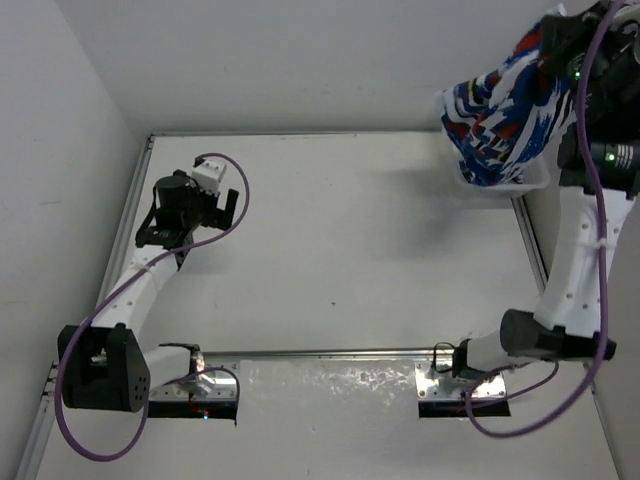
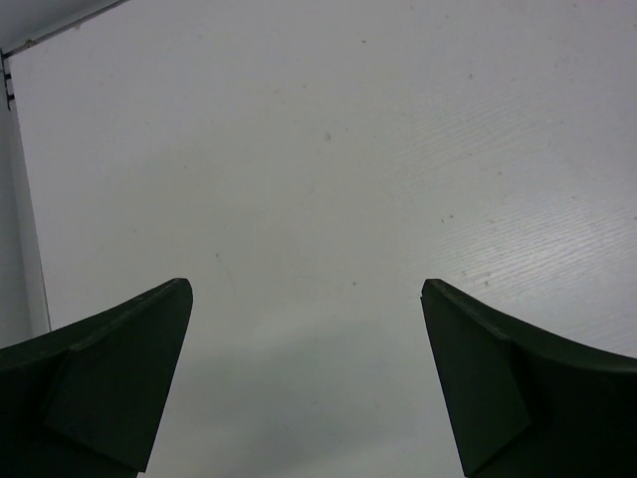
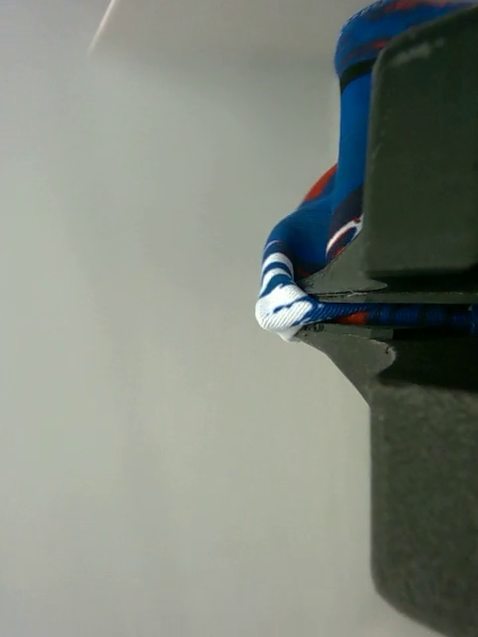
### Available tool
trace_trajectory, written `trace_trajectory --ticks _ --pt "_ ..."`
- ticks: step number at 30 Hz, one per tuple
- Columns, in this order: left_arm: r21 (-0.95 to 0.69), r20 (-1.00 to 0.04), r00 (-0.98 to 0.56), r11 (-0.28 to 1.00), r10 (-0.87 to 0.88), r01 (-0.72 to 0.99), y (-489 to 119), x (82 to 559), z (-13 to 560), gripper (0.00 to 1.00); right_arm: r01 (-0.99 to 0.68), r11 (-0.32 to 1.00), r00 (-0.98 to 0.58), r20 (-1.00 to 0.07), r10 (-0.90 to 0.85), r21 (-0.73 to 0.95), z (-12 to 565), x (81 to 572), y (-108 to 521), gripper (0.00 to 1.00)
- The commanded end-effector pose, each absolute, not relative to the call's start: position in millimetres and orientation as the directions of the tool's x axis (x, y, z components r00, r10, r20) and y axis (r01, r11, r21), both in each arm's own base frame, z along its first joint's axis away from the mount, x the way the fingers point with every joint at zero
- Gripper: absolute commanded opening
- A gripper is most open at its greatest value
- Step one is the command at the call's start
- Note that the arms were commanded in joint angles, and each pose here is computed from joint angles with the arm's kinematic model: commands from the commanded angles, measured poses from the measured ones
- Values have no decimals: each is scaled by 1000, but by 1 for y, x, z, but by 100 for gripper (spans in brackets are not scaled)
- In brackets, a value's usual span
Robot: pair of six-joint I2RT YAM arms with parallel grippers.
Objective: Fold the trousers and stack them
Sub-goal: Move the trousers to the center of the board
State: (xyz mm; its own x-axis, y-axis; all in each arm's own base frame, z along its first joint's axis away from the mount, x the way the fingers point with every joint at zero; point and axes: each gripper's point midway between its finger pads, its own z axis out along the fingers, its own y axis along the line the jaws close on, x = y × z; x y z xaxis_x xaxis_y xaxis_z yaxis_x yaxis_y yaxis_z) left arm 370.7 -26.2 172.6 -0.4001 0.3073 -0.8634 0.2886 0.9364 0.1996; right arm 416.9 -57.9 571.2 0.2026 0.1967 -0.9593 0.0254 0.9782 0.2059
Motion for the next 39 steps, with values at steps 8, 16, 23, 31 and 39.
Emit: trace_trajectory --ticks 8,16,23,31,39 --pt "-11 -963 -271 999 3 51 -2 372 224 100 -711 701 505 -653 565 55 750 259 107 0" --pt "-38 -985 -160 990 -60 -139 49 371 270 100 -667 678 210 -795 569 309 629 357 143 0" --pt "19 -990 -139 992 1 -123 56 377 291 100 -281 833 -386 -851 356 476 375 480 176 36" --pt "26 -959 -277 991 63 134 17 376 256 93 -271 962 -706 -684 -181 25 237 489 169 99" --pt "178 -717 -403 709 569 683 -101 340 175 72 -199 978 -675 -732 -93 59 189 429 139 4"
